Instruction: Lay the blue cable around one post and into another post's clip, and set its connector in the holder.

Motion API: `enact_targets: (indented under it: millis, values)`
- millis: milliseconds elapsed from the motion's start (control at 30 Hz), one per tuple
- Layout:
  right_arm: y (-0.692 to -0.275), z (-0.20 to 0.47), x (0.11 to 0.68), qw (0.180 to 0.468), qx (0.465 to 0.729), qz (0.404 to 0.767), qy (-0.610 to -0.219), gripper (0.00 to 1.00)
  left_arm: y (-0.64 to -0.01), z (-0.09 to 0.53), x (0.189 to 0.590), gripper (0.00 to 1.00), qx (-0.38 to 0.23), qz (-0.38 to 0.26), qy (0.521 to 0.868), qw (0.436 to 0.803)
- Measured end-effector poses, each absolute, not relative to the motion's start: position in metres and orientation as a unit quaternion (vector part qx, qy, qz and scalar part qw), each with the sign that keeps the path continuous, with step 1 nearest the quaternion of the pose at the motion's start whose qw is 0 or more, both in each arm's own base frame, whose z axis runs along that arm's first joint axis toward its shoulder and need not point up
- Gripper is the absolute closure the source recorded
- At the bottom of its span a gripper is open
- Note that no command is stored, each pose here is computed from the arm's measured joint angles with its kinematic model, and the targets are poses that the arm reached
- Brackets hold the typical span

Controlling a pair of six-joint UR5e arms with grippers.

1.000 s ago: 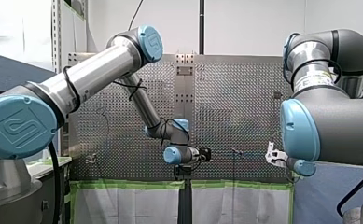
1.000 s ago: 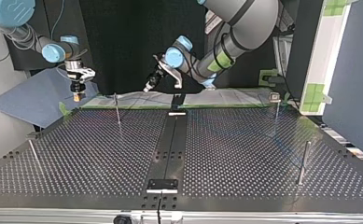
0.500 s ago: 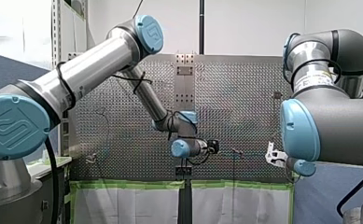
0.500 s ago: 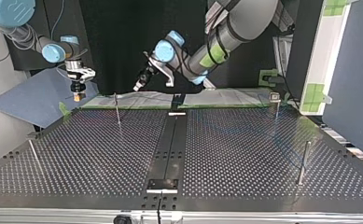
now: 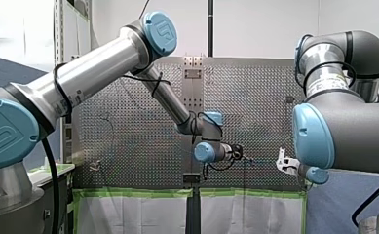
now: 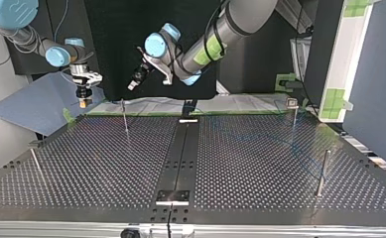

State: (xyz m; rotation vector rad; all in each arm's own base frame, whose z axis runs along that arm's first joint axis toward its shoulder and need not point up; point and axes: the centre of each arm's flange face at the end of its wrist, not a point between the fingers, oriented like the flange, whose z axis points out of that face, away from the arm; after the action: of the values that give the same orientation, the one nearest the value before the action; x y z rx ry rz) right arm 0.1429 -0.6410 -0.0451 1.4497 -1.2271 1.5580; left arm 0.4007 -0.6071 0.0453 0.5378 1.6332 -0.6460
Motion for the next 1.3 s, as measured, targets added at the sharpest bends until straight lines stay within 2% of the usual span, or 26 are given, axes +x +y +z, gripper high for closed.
enact_targets:
  millis: [267, 667, 1300]
  values:
    - [-0.64, -0.045, 0.144, 0.335, 0.556, 0.596, -0.472, 1.0, -0.607, 0.02, 0.414, 0.0, 0.213, -0.248, 0.734, 0.596]
    - [-0.64, -0.045, 0.145, 0.335, 0.557, 0.596, -0.472, 1.0, -0.603, 0.028, 0.431, 0.0, 0.187, -0.203, 0.752, 0.599]
    - [-0.639, -0.046, 0.149, 0.332, 0.559, 0.598, -0.47, 1.0, -0.599, 0.026, 0.433, 0.0, 0.179, -0.192, 0.758, 0.597]
